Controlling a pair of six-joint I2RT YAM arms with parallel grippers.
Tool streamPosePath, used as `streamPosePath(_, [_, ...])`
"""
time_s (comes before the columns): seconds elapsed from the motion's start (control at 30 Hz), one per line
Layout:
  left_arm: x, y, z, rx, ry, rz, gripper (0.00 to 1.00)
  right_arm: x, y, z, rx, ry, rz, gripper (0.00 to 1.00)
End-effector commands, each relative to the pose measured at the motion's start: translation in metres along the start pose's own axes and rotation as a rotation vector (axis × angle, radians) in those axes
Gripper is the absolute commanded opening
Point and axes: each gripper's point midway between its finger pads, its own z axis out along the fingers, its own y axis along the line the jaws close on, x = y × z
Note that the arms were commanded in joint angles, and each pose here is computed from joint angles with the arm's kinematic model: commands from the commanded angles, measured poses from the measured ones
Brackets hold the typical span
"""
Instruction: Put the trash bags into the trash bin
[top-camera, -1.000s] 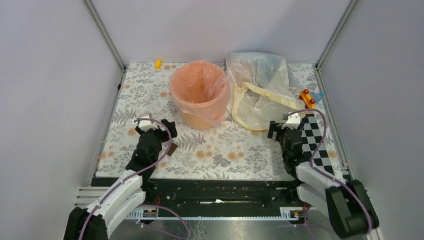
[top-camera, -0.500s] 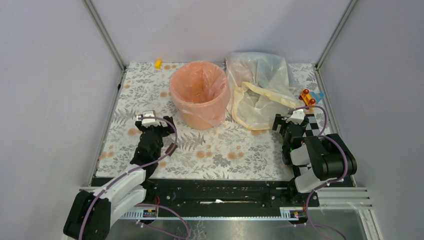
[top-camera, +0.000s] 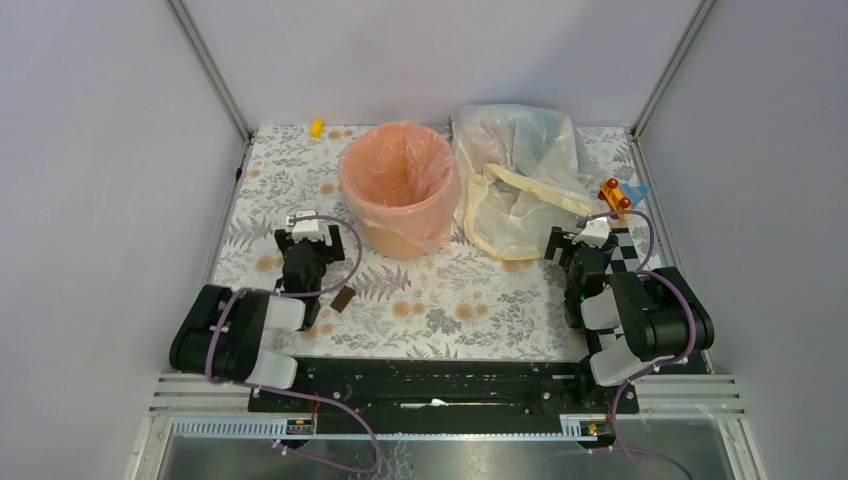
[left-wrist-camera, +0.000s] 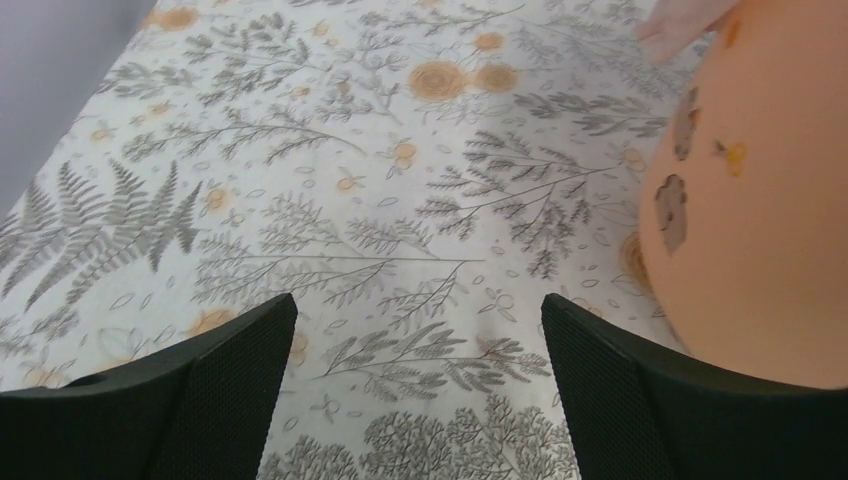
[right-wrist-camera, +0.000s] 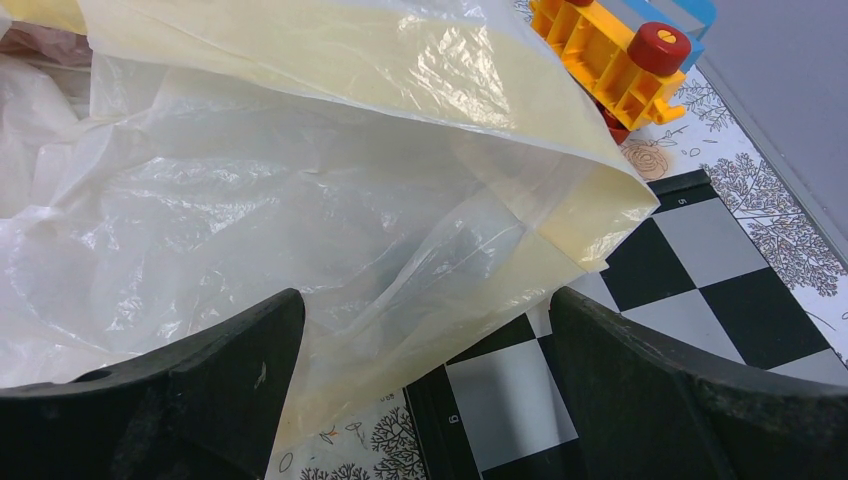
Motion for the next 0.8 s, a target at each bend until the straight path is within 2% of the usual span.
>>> streamPosePath(0.0, [-0.041,0.005,0.005,0.030,-0.261,-0.040,0.96,-0.023,-0.001,0.007,0.016,-0.077,0.034,1.00])
streamPosePath(0.07, [-0.029,0.007,0.010,0.016,-0.185,-0.054,0.95,-0.023,-0.001,0.007,0.018,-0.077,0.034,1.00])
streamPosePath(0.1, [-0.029,0.005,0.017,0.015,-0.169,-0.039,0.88,-0.023,-0.001,0.007,0.018,-0.078,0.034,1.00])
streamPosePath(0.13, [-0.031,0.005,0.019,0.014,-0.174,-0.038,0.96,-0.023,-0.001,0.007,0.018,-0.077,0.034,1.00])
streamPosePath(0.17, [-0.029,0.006,0.018,0.011,-0.166,-0.049,0.98,-0.023,-0.001,0.007,0.018,-0.076,0.034,1.00])
streamPosePath(0.77, [-0.028,0.006,0.025,0.049,-0.143,-0.057,0.99,-0.023,-0.001,0.007,0.018,-0.079,0.035,1.00])
